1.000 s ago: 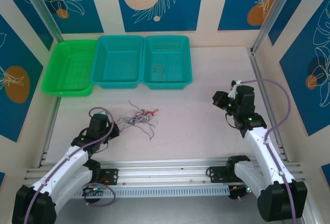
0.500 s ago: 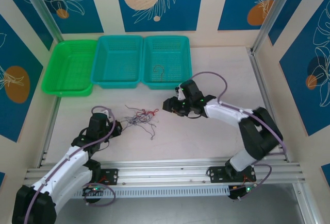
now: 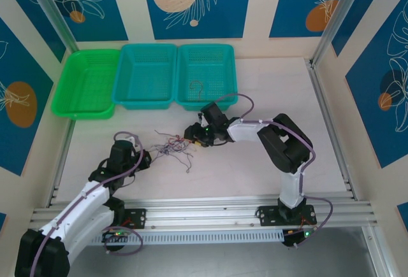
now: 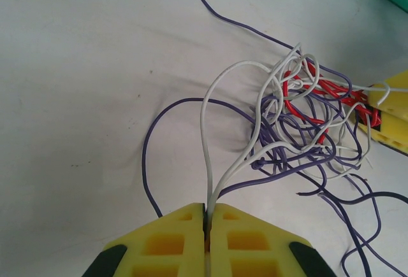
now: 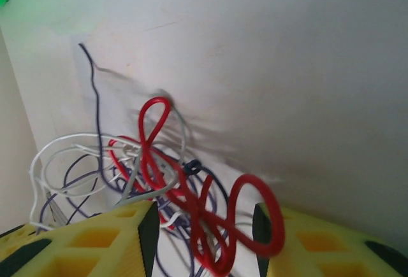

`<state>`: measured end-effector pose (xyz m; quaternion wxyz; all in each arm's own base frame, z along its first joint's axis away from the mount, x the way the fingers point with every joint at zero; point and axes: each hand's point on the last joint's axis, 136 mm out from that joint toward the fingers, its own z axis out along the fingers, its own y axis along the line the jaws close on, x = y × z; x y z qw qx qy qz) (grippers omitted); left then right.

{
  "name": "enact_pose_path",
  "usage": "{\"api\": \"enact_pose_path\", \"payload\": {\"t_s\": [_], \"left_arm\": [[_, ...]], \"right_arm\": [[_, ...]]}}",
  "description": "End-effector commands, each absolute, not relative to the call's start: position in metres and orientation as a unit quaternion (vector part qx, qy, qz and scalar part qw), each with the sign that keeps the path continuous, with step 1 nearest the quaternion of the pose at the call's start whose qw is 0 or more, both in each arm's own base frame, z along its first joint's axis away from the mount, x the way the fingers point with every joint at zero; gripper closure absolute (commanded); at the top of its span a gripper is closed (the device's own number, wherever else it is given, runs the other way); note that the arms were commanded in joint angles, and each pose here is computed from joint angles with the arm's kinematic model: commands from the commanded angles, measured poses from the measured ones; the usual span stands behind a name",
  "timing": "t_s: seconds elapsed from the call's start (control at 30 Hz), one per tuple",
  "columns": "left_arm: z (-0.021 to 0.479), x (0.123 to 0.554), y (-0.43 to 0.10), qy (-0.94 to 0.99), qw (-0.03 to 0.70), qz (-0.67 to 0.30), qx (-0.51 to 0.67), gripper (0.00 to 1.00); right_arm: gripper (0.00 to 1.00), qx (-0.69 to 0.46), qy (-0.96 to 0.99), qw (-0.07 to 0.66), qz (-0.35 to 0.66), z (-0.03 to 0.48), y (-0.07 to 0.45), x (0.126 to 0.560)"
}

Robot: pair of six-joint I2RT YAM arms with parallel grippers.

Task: Untangle the cables

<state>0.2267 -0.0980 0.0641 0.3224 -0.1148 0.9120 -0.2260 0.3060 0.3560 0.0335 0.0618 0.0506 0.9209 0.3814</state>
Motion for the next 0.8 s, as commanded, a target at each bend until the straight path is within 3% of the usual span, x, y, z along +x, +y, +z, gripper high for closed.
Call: {"api": "enact_pose_path", "payload": {"t_s": [0.0,0.13,0.2,0.27,0.33,0.77], "left_arm": [[0.065,0.227,-0.1,0.91,0.327,-0.234,-0.105,1.0],[0.064,0.226,-0.097,0.911,0.328,-0.228,-0.103,1.0],[0.064,0.225,-0.095,0.911,0.33,-0.224,-0.104,1.0],[0.064,0.224,-0.095,0.91,0.332,-0.225,-0.106,1.0],[0.066,0.224,-0.096,0.908,0.335,-0.229,-0.106,1.0],[0.063,0.222,-0.097,0.908,0.333,-0.232,-0.103,1.0]], "right_arm": [[0.62,0.051,0.921,0.081,0.379,0.035,0.361,0.315],[0.79,0.051,0.925,0.091,0.367,0.035,0.355,0.314],[0.78,0.055,0.926,0.102,0.359,0.038,0.349,0.315],[0.65,0.06,0.926,0.11,0.357,0.041,0.343,0.316],[0.6,0.064,0.925,0.115,0.356,0.042,0.339,0.318],[0.67,0.075,0.926,0.109,0.353,0.024,0.344,0.327]]}}
